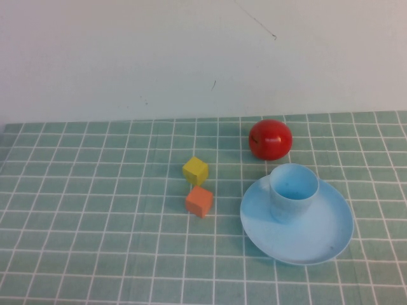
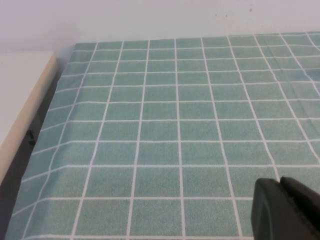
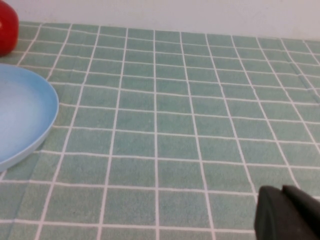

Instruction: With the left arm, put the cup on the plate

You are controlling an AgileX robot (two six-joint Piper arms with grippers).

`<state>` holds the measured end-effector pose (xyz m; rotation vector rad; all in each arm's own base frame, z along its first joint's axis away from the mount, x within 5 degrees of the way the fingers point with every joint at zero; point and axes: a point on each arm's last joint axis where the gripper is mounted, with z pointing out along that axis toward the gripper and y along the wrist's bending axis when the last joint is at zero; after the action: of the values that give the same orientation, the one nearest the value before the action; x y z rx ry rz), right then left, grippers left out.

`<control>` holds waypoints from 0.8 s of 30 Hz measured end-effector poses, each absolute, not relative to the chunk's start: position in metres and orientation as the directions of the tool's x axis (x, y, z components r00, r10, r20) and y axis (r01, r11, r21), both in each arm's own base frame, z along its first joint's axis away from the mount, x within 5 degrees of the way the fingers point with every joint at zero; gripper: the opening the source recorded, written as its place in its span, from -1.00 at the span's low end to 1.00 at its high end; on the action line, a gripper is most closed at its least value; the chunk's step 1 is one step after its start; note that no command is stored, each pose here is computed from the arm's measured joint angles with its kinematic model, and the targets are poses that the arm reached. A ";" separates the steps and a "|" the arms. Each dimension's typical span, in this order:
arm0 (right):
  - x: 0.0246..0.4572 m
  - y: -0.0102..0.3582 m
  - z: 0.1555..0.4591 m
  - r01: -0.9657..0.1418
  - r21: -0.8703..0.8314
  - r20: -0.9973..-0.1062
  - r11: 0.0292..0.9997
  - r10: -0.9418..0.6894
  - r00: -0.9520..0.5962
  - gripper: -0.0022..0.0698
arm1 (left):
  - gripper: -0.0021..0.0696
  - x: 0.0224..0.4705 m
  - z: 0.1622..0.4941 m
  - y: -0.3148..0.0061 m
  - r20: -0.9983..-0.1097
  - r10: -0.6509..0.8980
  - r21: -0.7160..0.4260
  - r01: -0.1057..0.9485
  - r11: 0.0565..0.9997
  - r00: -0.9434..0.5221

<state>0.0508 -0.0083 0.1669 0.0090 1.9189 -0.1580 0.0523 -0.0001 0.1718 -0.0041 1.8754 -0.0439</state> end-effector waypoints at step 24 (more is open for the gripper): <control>0.051 -0.008 0.167 0.083 -0.106 -0.935 0.991 -0.071 -0.347 -0.95 | -0.94 0.052 0.172 0.000 -0.954 -0.012 -0.019 0.019 1.000 -0.300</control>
<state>0.0508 -0.0083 0.1669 0.0090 1.9189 -0.1580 0.0523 0.0002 0.1718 0.0048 1.8755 -0.0309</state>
